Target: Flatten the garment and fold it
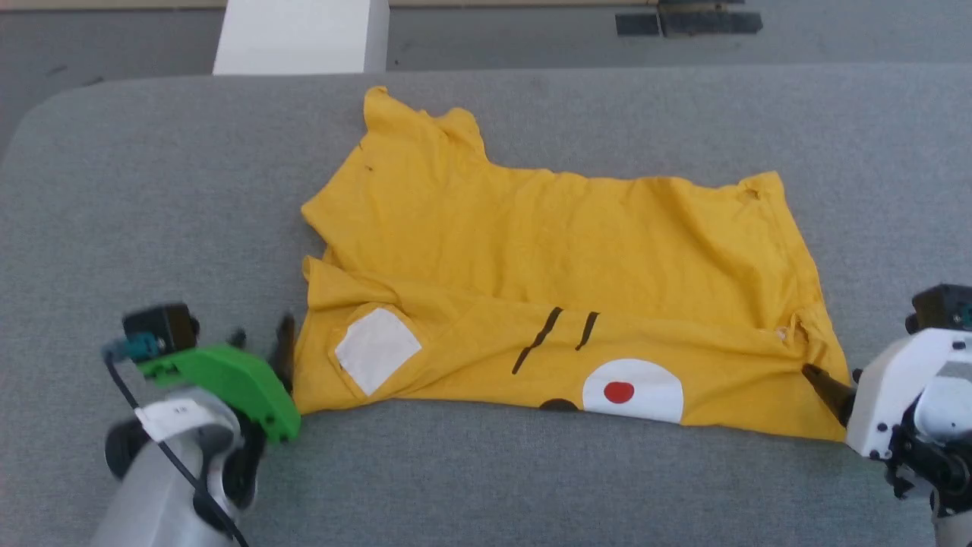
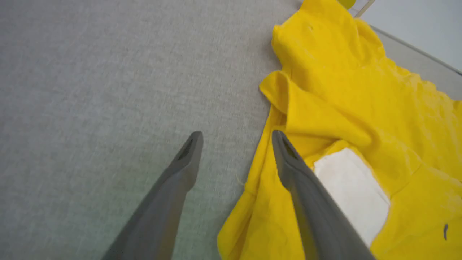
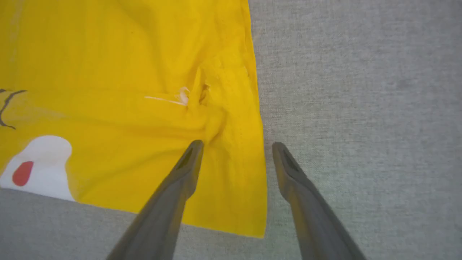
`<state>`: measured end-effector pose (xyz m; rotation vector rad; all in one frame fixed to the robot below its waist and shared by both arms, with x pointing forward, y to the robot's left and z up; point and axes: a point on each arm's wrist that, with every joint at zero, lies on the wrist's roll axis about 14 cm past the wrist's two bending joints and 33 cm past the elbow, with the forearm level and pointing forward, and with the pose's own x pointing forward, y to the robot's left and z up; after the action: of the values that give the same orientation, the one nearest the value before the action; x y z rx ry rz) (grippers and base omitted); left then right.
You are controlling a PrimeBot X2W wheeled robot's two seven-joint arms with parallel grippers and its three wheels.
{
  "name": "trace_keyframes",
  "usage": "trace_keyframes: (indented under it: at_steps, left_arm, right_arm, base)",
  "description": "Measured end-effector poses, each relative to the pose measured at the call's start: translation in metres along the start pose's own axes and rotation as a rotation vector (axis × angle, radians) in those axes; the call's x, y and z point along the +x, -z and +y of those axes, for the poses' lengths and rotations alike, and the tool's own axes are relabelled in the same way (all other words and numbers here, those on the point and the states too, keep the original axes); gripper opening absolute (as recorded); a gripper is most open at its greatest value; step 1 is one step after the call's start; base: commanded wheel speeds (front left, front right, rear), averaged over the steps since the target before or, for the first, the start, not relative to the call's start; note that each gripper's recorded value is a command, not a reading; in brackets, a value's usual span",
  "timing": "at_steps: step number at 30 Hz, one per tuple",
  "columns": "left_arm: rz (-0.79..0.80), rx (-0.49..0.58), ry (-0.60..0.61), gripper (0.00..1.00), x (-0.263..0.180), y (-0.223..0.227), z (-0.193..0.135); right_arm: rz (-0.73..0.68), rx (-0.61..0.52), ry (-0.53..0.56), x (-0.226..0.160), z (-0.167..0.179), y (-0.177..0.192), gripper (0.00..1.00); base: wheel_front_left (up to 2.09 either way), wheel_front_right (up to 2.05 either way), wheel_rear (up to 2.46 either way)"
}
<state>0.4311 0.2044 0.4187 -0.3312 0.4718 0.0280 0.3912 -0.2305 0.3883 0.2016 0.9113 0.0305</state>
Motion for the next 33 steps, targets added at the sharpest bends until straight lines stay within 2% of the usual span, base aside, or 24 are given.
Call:
trace_keyframes:
  at_steps: [3,7,18,20,21,24,33]
  left_arm:
    - [0.137,-0.016,-0.030,1.00,-0.025,0.029,0.003]
    - [0.193,-0.022,-0.022,1.00,-0.041,0.033,-0.004]
    - [0.370,0.023,-0.008,1.00,-0.035,0.071,-0.008]
    - [0.366,0.021,0.006,0.03,-0.030,0.070,-0.010]
    - [0.373,0.019,0.009,0.00,-0.028,0.072,-0.010]
    - [0.349,-0.009,0.022,0.00,-0.023,0.067,-0.011]
    - [0.109,-0.122,-0.011,0.00,-0.037,0.025,-0.005]
  right_arm:
    - [-0.039,0.003,0.001,-0.015,0.000,-0.002,1.00]
    - [-0.091,0.012,-0.012,-0.027,0.005,-0.011,1.00]
    - [-0.134,0.037,-0.003,-0.041,0.004,-0.014,1.00]
    - [-0.134,0.042,0.005,-0.043,0.001,-0.013,1.00]
    - [-0.133,0.044,0.009,-0.044,0.000,-0.012,1.00]
    - [-0.104,0.028,0.040,-0.046,-0.008,-0.002,1.00]
    - [-0.040,-0.095,0.101,-0.049,-0.010,0.013,1.00]
  base:
    - [0.00,0.00,0.00]
    - [0.00,0.00,0.00]
    - [0.00,0.00,0.00]
    - [0.00,0.00,0.00]
    - [0.00,0.00,0.00]
    - [0.00,0.00,0.00]
    - [0.00,0.00,0.00]
